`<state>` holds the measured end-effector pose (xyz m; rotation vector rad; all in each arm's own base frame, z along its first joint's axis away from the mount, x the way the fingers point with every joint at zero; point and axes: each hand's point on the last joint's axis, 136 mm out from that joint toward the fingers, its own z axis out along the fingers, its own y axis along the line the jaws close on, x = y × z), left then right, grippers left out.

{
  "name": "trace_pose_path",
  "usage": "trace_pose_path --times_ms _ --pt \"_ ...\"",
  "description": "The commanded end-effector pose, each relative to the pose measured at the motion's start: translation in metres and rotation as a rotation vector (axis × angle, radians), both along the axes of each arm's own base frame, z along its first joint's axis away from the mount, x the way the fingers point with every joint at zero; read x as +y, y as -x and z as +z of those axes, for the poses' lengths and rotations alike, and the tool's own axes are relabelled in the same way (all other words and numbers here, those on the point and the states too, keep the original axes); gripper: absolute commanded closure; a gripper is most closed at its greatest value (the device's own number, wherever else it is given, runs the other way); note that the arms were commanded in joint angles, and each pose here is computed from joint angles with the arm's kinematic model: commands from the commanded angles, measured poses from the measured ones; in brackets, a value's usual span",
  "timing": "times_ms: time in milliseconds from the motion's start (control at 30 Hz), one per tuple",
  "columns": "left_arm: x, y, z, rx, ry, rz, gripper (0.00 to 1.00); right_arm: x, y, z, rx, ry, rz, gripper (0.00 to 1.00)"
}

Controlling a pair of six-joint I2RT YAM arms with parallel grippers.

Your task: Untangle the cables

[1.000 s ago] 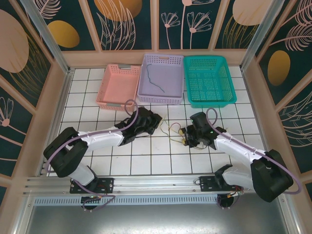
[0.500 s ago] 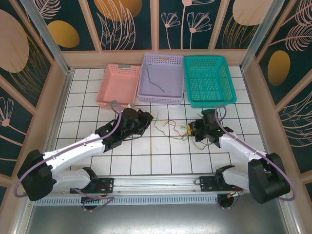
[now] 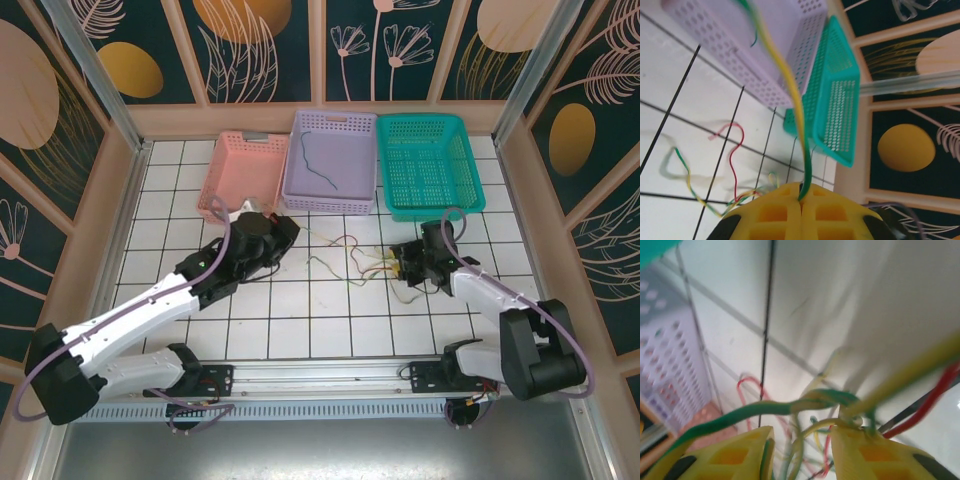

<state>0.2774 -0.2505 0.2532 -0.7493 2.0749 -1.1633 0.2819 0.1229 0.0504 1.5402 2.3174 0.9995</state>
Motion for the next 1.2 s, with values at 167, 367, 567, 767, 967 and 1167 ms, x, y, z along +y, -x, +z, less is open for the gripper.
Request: trace_pose_path --times_ms 167,367,567,767,967,1167 --pt "0.028 -0.013 0.056 -0.147 0.071 0.130 1.00 -0.043 0.018 -0.039 0.133 0.195 -0.100 0.68" --pt "0.062 -0.012 0.108 -0.272 0.011 0.238 1.00 -0.047 0.018 -0.045 0.149 0.217 -0.097 0.65" --pt "0.086 -0.005 0.137 -0.355 0.039 0.313 1.00 -0.055 0.020 -0.055 0.172 0.256 -0.095 0.97" --pt "0.089 -0.004 0.142 -0.365 0.054 0.324 1.00 -0.055 0.017 -0.057 0.172 0.260 -0.094 1.00" --pt "0.108 -0.001 0.187 -0.482 0.037 0.391 1.00 -0.058 0.014 -0.057 0.170 0.276 -0.096 1.00" --pt "0.136 0.008 0.236 -0.574 0.011 0.488 1.00 -0.060 0.012 -0.060 0.179 0.285 -0.095 1.00"
